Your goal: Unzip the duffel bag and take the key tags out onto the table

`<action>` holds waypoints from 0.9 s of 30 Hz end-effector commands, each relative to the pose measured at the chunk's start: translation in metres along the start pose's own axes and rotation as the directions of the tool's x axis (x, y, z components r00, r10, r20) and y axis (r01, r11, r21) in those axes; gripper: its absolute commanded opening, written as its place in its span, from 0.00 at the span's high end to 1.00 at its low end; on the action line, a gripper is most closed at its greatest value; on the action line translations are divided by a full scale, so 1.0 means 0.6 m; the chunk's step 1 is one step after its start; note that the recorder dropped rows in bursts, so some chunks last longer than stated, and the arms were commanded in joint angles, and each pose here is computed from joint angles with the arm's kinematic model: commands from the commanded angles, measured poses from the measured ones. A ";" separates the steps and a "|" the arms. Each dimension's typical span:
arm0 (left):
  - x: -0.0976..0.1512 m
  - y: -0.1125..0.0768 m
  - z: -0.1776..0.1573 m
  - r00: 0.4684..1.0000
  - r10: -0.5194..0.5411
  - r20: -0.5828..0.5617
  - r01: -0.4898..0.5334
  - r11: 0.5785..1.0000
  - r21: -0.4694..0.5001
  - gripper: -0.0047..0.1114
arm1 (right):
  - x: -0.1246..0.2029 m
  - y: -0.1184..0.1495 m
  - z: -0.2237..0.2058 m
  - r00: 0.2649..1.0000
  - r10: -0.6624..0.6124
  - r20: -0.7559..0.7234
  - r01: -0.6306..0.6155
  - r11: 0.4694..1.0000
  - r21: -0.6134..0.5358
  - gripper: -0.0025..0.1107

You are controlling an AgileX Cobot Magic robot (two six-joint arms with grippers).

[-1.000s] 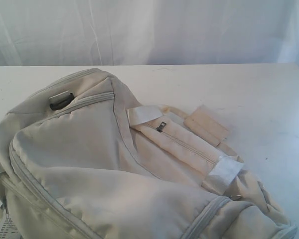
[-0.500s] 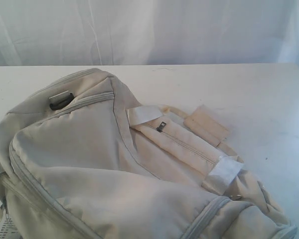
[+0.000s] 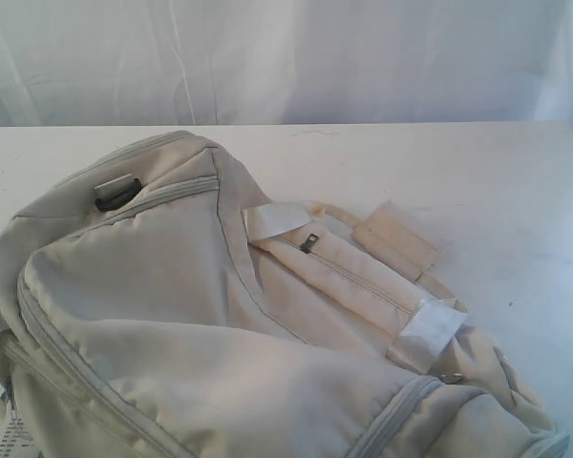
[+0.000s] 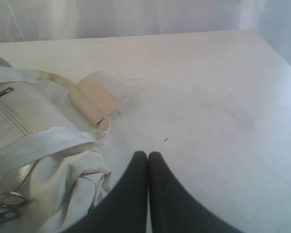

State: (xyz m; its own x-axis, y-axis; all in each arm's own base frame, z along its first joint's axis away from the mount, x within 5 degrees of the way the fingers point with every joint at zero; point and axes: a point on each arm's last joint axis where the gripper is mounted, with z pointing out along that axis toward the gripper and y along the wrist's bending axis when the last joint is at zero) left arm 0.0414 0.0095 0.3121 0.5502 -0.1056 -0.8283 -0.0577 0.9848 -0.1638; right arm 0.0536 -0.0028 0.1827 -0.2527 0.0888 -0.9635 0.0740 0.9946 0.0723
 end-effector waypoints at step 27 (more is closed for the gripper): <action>0.051 -0.163 0.065 0.200 0.671 -0.714 0.571 0.513 0.642 0.96 | -0.106 -0.005 -0.045 0.532 0.635 0.561 -0.464 0.772 -0.434 0.98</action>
State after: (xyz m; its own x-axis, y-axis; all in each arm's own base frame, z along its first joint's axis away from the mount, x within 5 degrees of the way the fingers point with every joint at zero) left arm 0.0883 -0.0758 0.3163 -0.5356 0.4623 -0.7067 0.7646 0.6208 -0.1733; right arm 0.0473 -0.0088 0.2452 0.4207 0.5613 -0.7127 -0.1580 0.8189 0.5517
